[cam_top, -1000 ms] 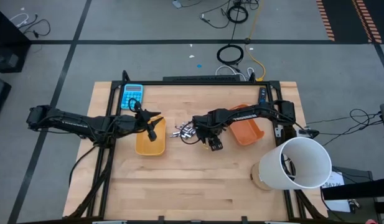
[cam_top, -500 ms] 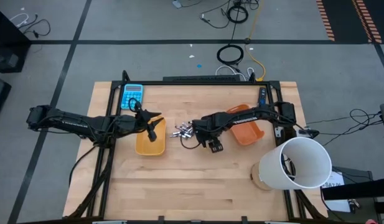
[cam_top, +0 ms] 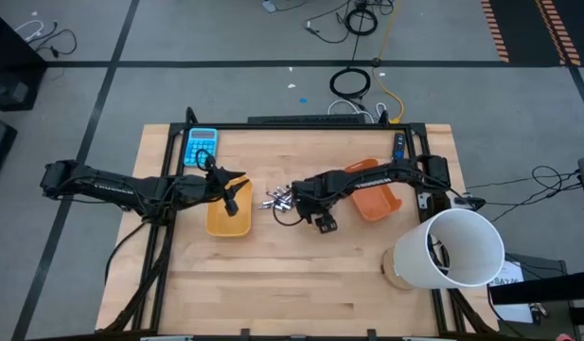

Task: Sort batteries
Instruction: Put the black battery into the orange bin

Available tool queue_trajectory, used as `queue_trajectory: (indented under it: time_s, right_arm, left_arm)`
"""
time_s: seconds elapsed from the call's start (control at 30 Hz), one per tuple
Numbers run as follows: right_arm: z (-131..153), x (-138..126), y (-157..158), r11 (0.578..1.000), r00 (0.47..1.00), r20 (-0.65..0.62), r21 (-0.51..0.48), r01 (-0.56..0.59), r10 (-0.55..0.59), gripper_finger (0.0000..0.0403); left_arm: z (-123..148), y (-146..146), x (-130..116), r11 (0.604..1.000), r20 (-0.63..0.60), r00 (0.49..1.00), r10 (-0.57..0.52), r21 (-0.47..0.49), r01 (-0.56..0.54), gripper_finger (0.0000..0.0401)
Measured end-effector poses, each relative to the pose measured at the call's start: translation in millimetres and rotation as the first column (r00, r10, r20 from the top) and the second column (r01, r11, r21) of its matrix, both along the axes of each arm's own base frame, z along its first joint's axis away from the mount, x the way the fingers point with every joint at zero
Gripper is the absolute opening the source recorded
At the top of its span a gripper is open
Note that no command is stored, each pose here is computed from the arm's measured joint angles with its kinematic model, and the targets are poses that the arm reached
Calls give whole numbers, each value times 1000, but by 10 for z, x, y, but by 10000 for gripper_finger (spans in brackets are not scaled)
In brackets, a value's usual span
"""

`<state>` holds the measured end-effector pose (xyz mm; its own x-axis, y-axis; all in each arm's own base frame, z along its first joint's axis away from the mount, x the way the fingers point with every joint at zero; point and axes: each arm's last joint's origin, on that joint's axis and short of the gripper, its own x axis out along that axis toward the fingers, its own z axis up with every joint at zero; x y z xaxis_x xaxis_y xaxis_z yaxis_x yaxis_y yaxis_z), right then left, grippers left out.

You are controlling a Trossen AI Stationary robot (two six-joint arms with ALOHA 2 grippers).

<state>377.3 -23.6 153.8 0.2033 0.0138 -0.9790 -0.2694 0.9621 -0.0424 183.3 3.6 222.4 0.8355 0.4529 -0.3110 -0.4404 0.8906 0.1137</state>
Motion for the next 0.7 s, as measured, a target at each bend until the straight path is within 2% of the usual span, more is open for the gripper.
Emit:
queue_trajectory:
  time_s: [0.7]
  right_arm:
    - [-44, -30, -46, 1000, 1000, -9, -3, -8, 8, 293]
  left_arm:
    - [-6, -1, -2, 1000, -7, 1000, -5, -2, 5, 121]
